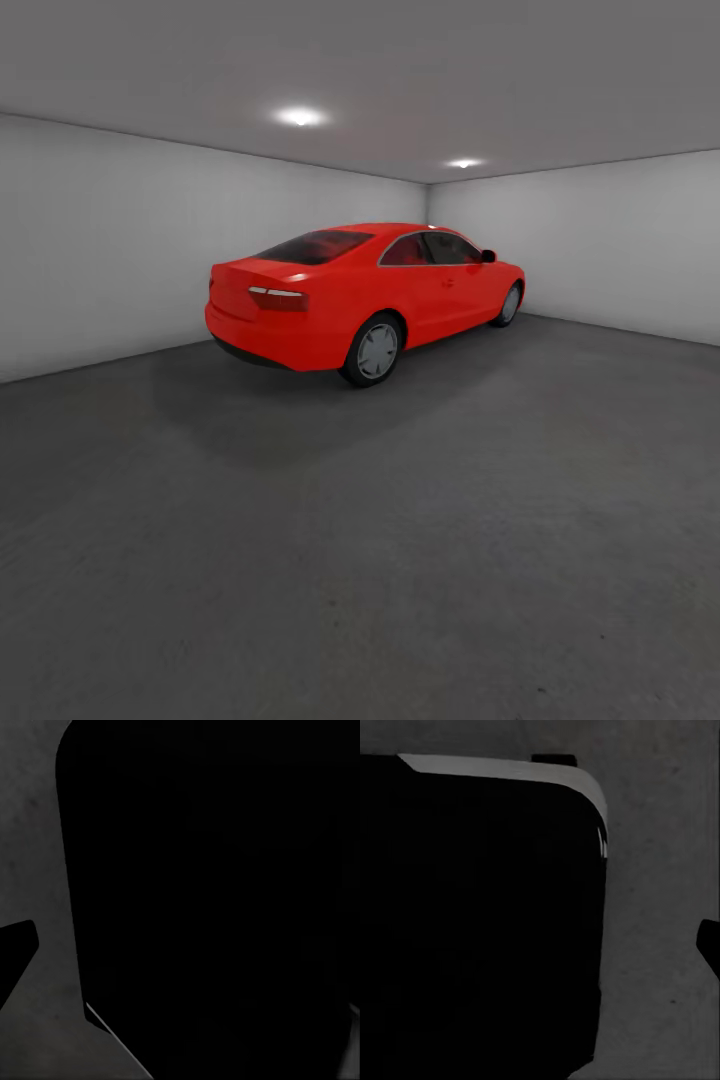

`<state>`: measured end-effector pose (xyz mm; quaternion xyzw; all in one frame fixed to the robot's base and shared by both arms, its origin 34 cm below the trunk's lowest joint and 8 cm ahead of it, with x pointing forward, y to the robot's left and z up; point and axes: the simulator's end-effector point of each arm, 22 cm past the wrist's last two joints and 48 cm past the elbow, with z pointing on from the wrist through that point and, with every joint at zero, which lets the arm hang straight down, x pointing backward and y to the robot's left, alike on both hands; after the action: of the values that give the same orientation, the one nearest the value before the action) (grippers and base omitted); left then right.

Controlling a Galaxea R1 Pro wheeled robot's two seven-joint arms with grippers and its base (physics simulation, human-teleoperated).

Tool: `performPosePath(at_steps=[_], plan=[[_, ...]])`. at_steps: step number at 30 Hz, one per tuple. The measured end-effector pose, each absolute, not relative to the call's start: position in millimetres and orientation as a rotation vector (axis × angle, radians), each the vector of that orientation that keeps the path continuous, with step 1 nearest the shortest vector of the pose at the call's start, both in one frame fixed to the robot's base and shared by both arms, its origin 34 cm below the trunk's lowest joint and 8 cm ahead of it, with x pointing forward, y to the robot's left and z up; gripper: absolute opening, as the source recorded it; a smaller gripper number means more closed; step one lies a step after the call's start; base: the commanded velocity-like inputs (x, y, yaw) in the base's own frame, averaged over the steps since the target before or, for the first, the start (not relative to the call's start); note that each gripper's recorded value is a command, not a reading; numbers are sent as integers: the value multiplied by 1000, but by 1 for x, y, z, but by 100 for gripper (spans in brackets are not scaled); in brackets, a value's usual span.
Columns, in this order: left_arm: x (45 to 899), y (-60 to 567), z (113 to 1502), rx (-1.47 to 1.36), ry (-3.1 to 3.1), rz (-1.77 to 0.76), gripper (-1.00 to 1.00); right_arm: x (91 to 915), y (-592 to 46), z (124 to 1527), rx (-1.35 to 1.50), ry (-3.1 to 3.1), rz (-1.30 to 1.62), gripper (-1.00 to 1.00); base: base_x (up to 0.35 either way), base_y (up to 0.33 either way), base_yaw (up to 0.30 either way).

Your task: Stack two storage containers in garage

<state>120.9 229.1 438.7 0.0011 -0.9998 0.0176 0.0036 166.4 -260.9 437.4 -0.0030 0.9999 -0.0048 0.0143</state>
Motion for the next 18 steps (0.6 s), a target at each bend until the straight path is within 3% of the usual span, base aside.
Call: performPosePath(at_steps=[7,9,10,11,18], plan=[[130,236,439,5,-3166,44,100,188,-287,439,-11,3081,-61,100,0,0,0],[228,258,449,1,-3375,6,100,270,-293,452,-18,2957,-55,100,0,0,0],[315,260,477,-5,-3567,4,100,357,-291,483,-29,2771,-52,100,0,0,0],[406,261,528,-17,-3785,2,100,394,-291,502,-34,2694,-50,100,0,0,0],[441,264,556,-29,-3882,-7,100,423,-290,520,-38,2634,-47,100,0,0,0]])
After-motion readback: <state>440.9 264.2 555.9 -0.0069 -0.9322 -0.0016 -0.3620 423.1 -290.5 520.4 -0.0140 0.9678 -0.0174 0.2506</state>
